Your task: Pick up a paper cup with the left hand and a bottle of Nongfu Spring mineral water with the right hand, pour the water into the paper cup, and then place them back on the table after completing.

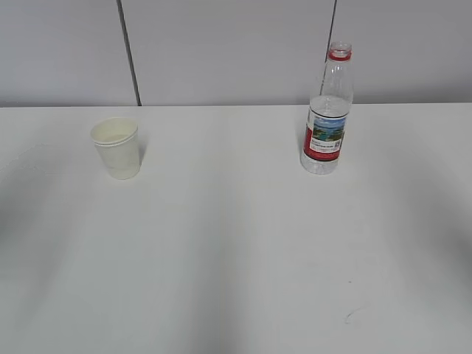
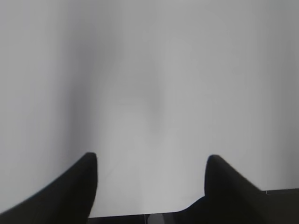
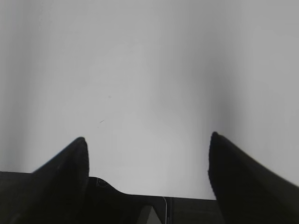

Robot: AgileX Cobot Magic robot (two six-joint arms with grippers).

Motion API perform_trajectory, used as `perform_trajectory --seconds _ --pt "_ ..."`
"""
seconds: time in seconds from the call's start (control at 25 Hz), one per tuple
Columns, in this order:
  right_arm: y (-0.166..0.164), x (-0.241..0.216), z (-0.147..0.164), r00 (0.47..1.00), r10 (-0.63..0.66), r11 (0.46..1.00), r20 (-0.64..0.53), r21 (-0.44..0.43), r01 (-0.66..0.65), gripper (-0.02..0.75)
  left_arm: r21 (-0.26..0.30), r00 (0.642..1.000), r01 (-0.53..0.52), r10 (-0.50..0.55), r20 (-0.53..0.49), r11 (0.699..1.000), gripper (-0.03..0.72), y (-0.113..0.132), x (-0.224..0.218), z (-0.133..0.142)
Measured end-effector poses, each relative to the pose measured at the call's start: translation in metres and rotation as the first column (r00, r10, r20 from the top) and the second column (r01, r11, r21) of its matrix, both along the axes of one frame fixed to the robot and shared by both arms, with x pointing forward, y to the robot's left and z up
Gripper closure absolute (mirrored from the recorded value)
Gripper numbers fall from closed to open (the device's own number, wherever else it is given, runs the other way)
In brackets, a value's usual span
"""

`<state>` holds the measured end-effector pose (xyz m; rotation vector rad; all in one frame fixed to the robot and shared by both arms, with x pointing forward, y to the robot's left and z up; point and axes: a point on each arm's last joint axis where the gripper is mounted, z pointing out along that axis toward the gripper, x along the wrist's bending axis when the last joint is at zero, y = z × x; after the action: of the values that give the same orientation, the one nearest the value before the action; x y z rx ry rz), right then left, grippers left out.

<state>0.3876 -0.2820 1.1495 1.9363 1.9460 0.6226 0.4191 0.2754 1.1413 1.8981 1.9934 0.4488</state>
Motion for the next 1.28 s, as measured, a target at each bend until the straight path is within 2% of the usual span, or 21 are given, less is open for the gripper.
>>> perform_trajectory --seconds 0.28,0.68,0.84,1.04,1.28 --pt "-0.004 -0.047 -0.008 0.996 0.031 0.999 0.083 -0.011 -0.030 0.150 -0.016 0.996 0.000 0.001 0.095 1.000 0.243 0.010 -0.055 0.000" --pt "-0.010 -0.108 -0.034 0.974 0.091 0.995 0.206 -0.050 -0.082 0.150 -0.037 0.980 0.003 0.005 0.199 0.999 0.251 0.022 -0.123 -0.030" --pt "-0.012 -0.129 -0.047 0.959 0.102 0.994 0.264 -0.060 -0.089 0.150 -0.055 0.959 0.009 0.007 0.284 0.998 0.251 0.026 -0.149 -0.040" --pt "-0.014 -0.150 -0.067 0.941 0.109 0.994 0.322 -0.067 -0.092 0.150 -0.076 0.916 0.019 0.013 0.400 0.997 0.261 0.031 -0.175 -0.053" --pt "-0.015 -0.167 -0.090 0.920 0.109 0.994 0.375 -0.069 -0.090 0.151 -0.107 0.878 0.039 0.017 0.479 0.993 0.262 0.033 -0.197 -0.075"
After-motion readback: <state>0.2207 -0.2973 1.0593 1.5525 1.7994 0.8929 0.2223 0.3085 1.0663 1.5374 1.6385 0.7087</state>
